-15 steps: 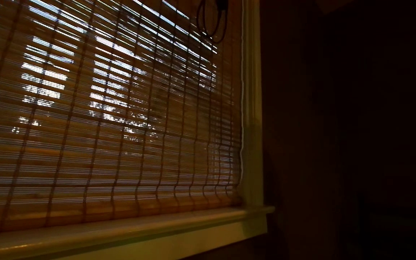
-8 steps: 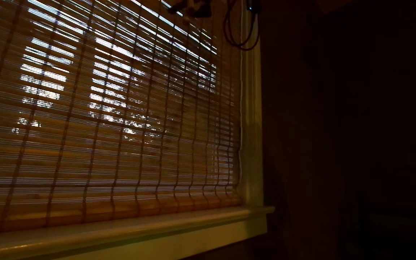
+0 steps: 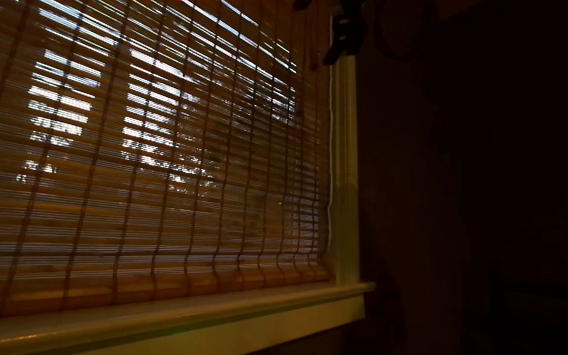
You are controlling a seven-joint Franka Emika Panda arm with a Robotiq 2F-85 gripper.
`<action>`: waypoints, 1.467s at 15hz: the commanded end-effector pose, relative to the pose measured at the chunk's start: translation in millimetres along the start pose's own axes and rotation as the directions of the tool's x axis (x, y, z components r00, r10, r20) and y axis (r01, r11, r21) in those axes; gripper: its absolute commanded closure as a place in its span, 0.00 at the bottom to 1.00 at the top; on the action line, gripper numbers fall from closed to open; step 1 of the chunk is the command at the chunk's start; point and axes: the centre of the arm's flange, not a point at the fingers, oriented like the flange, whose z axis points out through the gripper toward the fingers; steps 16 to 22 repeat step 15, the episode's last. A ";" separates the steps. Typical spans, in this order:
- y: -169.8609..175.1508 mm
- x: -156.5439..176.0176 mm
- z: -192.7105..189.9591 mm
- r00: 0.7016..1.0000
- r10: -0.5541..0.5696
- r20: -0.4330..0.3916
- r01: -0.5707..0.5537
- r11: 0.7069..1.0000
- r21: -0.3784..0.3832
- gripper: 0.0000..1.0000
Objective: Close the blinds.
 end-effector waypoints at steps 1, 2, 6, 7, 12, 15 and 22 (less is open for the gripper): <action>-0.3 -55.2 -25.8 0.993 0.104 0.049 -0.094 0.982 -0.166 0.00; 0.1 -66.2 -33.5 0.990 0.131 0.057 -0.117 0.970 -0.212 0.00; 3.8 -104.9 -64.3 0.971 0.231 0.058 -0.191 0.899 -0.393 0.00; 7.6 -113.9 -71.5 0.967 0.253 0.044 -0.209 0.875 -0.436 0.00; 11.4 -122.5 -88.8 0.963 0.267 0.022 -0.225 0.853 -0.471 0.00; 12.1 -131.8 -94.7 0.962 0.271 0.002 -0.237 0.845 -0.479 0.00; 12.1 -131.8 -94.7 0.962 0.271 0.002 -0.237 0.845 -0.479 0.00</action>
